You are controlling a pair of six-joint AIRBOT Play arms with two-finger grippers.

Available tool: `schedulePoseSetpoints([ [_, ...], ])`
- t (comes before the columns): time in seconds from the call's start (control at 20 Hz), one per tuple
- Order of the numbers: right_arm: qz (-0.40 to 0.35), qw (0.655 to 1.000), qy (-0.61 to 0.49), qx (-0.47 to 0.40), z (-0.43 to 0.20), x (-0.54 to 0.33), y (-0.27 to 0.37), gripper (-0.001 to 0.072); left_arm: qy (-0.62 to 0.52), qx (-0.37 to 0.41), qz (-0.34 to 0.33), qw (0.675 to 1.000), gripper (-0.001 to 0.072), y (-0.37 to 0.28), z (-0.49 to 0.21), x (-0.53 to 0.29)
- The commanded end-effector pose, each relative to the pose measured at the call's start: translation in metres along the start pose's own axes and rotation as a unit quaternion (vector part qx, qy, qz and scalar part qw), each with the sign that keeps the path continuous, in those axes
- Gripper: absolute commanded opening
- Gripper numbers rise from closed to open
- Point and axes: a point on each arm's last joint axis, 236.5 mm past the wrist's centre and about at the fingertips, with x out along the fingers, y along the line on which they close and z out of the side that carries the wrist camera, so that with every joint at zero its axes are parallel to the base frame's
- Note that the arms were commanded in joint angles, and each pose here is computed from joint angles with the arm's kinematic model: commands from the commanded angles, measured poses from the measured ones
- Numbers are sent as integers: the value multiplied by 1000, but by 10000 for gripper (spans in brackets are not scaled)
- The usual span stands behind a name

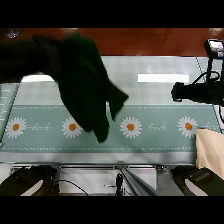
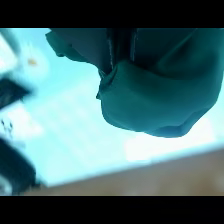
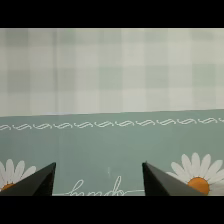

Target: Fold the shirts.

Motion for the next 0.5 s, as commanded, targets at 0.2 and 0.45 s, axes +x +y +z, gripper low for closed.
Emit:
schedulePoseSetpoints([
  [0.2,12,1000,-17,23,7,-2,5,623,201,-133,-13,971,27,7,-256,63],
  [0.45,-8,998,-13,68,15,12,-17,625,360,-114,-13,926,703,-13,-345,71],
])
